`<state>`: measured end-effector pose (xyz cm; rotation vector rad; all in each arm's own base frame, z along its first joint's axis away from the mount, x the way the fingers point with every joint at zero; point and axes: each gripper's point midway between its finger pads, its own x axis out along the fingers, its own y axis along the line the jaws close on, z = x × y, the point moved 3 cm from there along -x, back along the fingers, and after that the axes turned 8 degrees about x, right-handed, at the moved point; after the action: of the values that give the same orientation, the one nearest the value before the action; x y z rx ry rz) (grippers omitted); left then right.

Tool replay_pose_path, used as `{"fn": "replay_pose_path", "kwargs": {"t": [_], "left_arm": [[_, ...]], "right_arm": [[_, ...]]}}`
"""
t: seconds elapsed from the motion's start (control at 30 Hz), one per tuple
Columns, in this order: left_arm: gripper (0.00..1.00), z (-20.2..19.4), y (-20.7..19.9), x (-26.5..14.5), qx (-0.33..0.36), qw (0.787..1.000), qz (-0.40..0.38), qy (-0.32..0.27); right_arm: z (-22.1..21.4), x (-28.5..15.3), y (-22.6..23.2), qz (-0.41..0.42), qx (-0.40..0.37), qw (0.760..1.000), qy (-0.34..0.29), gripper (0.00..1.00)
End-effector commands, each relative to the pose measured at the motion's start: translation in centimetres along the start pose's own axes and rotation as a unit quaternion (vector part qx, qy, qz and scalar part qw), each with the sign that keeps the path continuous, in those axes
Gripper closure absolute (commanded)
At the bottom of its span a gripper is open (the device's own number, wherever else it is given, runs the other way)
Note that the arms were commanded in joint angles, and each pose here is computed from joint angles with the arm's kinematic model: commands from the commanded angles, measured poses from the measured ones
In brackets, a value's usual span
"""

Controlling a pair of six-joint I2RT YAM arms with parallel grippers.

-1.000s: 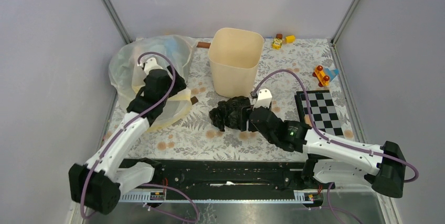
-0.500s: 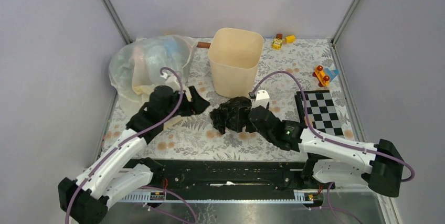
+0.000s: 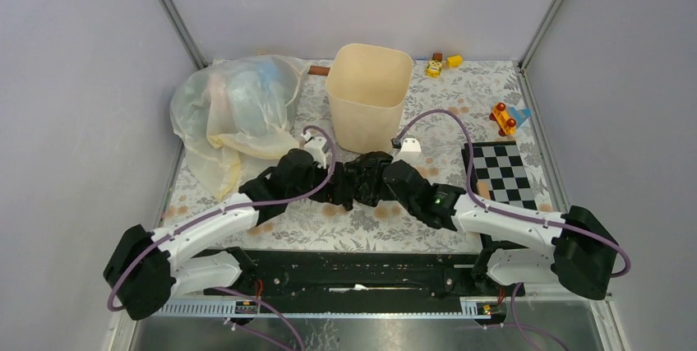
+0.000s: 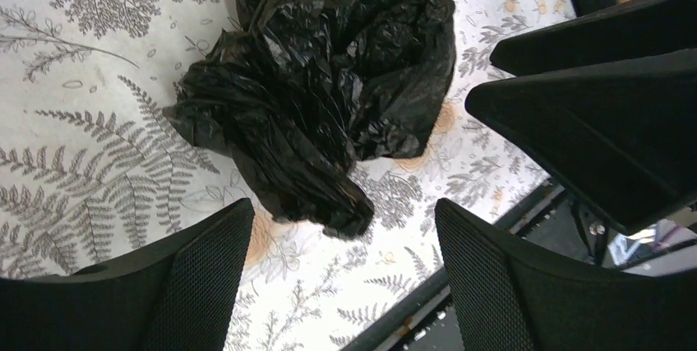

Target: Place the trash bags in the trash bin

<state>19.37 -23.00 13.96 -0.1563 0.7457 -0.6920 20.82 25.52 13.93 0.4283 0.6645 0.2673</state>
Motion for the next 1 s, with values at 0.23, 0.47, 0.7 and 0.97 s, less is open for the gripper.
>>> {"fn": "replay_pose_path", "kwargs": {"t": [0.23,0.47,0.7,0.97], "left_arm": [[0.28,-1.5,1.8,4.1,0.009,1.0,0.03,0.002],[0.77,-4.7,6.2,4.7,-0.041,0.991,0.127,0.033],[1.0,-4.8,7.9,2.8,-0.068,0.988,0.14,0.015],[1.0,-4.1,7.5,1.2,-0.073,0.987,0.145,0.003]], "right_arm": [[-1.2,4.1,0.1,0.003,0.042,0.999,0.03,0.6],[-1.3,3.4,-2.8,-0.034,0.029,0.999,0.031,1.0],[0.2,0.7,-7.7,-0.119,0.002,0.993,-0.018,1.0],[3.4,-2.5,-9.9,-0.157,0.019,0.982,-0.099,1.0]]}}
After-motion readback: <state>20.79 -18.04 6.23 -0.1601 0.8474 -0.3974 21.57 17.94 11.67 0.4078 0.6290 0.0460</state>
